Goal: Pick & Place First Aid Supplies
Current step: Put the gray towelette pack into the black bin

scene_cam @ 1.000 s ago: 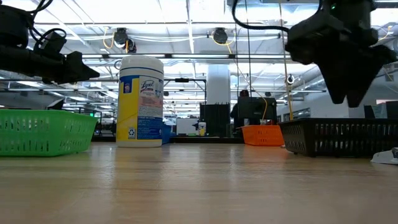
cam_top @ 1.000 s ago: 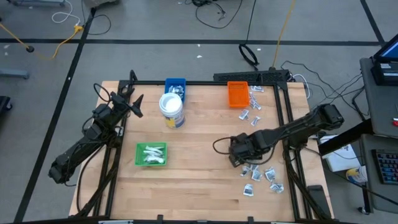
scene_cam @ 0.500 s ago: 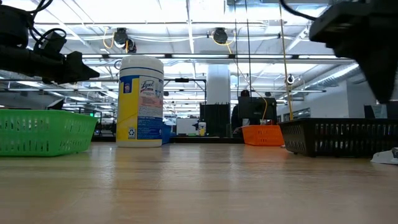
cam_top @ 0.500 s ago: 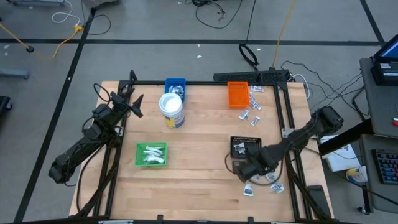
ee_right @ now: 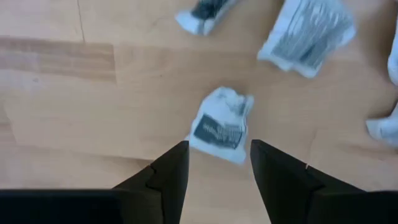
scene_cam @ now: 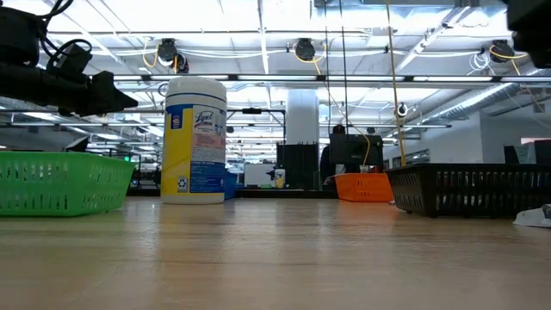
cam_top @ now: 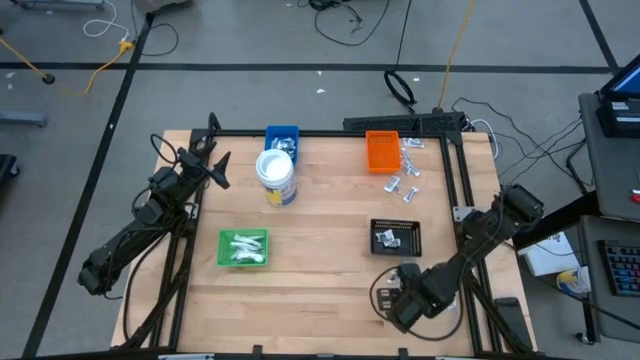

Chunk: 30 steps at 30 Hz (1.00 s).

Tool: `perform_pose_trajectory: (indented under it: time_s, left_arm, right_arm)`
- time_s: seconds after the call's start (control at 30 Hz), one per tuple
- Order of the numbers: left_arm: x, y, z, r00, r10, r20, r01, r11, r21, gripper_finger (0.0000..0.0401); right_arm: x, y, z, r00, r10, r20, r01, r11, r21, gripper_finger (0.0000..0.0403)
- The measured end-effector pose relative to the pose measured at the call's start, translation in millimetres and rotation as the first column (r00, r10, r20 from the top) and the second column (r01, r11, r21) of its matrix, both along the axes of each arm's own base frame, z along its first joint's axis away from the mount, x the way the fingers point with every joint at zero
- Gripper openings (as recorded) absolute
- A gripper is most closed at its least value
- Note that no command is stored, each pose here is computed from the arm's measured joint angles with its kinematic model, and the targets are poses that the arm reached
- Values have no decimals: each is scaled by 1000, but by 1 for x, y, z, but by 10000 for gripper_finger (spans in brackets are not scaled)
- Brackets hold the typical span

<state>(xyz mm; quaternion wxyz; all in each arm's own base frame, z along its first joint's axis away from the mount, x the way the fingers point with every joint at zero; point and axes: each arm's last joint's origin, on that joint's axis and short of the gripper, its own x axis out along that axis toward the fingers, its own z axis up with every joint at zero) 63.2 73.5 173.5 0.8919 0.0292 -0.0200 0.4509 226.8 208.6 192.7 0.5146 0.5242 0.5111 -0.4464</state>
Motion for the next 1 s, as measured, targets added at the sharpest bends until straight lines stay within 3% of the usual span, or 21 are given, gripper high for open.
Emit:
perform_pose_trajectory:
  time_s: [0.77,1.0]
  left_arm:
    - [0,0,0,1000,0,0,0,1000,0,274]
    - [0,0,0,1000,0,0,0,1000,0,274]
  right_arm:
    - [9,18,-45,995,46,-89,-54,995,-82,162]
    - [13,21,-47,995,76,-58,-79,995,-58,87]
